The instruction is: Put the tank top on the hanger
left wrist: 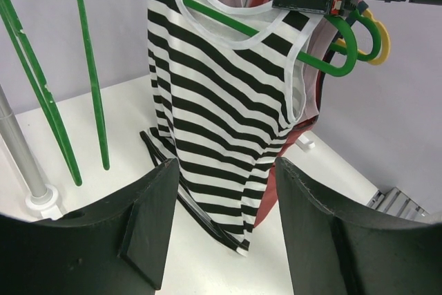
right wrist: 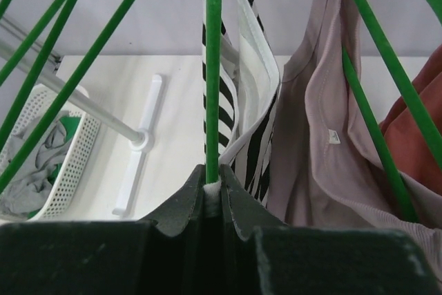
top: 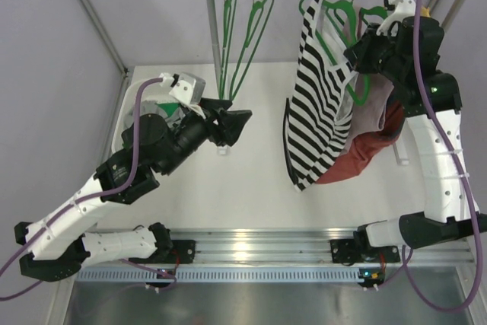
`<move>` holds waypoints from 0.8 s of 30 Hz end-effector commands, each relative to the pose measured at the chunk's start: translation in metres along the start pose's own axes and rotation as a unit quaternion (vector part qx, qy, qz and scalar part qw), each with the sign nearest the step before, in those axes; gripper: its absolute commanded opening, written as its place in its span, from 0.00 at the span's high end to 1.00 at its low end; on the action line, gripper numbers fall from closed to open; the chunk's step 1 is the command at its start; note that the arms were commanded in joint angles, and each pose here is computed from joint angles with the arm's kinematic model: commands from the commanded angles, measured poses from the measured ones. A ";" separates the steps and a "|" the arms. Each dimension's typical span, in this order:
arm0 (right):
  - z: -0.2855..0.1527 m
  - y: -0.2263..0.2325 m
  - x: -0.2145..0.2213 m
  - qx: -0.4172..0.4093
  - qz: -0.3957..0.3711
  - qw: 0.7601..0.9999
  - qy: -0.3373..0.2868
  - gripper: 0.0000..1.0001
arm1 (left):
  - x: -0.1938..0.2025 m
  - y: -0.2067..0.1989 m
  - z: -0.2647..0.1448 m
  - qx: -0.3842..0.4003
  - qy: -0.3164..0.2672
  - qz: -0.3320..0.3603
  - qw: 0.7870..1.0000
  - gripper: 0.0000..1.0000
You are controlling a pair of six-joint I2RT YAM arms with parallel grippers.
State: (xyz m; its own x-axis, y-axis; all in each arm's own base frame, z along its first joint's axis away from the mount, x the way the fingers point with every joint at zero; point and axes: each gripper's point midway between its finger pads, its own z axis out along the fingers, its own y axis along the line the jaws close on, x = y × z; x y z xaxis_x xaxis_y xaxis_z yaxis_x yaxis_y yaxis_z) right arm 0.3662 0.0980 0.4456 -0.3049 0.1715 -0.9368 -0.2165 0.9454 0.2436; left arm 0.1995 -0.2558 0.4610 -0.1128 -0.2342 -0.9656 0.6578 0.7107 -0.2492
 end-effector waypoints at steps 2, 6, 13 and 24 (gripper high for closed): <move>-0.006 0.003 -0.028 -0.017 -0.001 0.998 -0.058 1.00 | 0.003 -0.003 0.001 0.007 0.002 -0.007 1.000 0.37; -0.011 -0.001 -0.022 -0.007 0.005 0.998 -0.058 0.92 | 0.008 -0.002 0.003 0.004 0.008 -0.008 1.000 0.37; -0.032 -0.001 -0.018 -0.001 0.017 0.998 -0.055 0.48 | 0.012 0.000 0.002 0.000 0.010 -0.007 1.000 0.37; -0.094 0.010 0.003 -0.022 0.017 0.998 -0.059 0.02 | 0.017 0.010 -0.008 -0.017 0.010 -0.011 1.000 0.37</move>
State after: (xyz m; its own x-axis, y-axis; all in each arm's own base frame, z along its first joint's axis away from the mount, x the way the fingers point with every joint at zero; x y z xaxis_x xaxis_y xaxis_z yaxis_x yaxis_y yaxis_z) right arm 0.2977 0.0805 0.4695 -0.2057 0.2308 -0.9510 -0.2144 0.9376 0.2739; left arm 0.2005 -0.2565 0.4369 -0.1460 -0.2046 -0.9679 0.6449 0.7223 -0.2500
